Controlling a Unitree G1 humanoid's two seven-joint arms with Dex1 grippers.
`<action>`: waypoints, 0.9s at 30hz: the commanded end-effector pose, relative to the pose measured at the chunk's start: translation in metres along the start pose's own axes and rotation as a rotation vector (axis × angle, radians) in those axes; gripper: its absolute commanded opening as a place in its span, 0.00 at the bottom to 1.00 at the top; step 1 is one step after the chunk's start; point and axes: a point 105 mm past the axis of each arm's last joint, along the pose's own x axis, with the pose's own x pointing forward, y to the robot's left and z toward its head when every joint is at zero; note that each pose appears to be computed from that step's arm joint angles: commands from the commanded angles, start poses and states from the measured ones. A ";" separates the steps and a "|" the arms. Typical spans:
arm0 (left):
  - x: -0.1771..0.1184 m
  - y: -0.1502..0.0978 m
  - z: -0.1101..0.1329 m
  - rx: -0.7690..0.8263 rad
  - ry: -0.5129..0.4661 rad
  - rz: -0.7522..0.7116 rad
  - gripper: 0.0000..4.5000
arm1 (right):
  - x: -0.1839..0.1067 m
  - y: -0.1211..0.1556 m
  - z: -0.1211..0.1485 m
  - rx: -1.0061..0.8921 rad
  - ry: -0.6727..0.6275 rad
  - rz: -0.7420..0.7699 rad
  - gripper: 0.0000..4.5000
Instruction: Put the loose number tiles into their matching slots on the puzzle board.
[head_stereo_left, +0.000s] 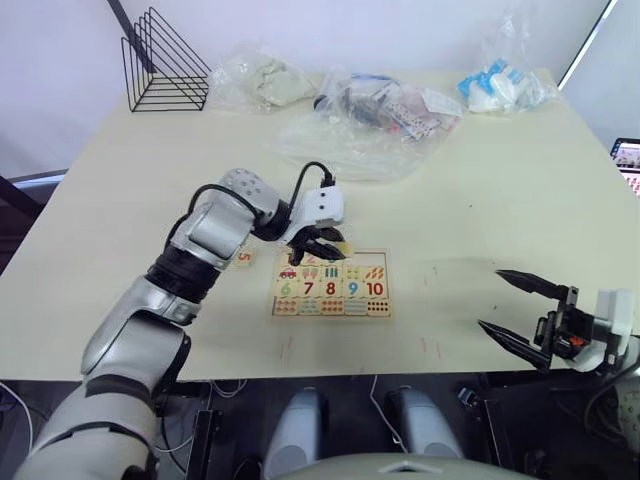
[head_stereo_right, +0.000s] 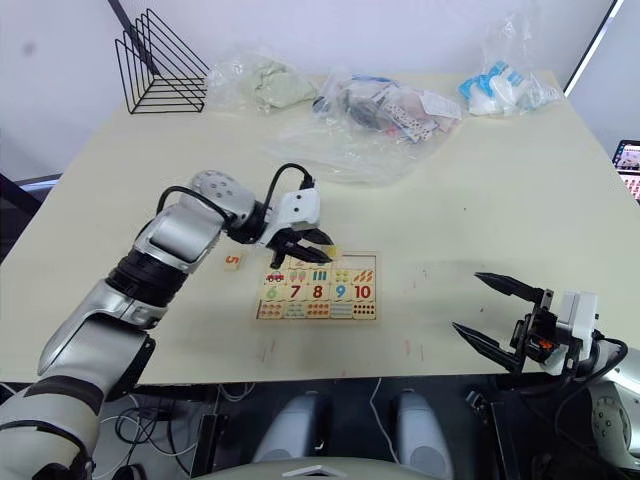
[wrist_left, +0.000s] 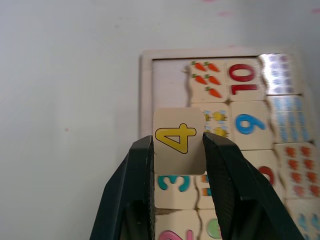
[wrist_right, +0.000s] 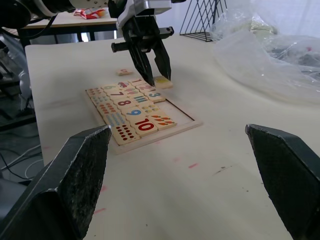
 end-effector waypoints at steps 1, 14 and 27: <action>0.002 0.005 0.012 0.031 0.027 0.025 0.21 | 0.001 0.003 0.008 -0.038 -0.019 0.003 1.00; 0.015 0.002 0.016 0.025 0.081 0.002 0.21 | 0.003 0.004 0.009 -0.044 -0.021 -0.015 1.00; 0.020 0.006 0.013 0.037 0.089 0.013 0.21 | 0.003 0.004 0.008 -0.047 -0.020 -0.028 1.00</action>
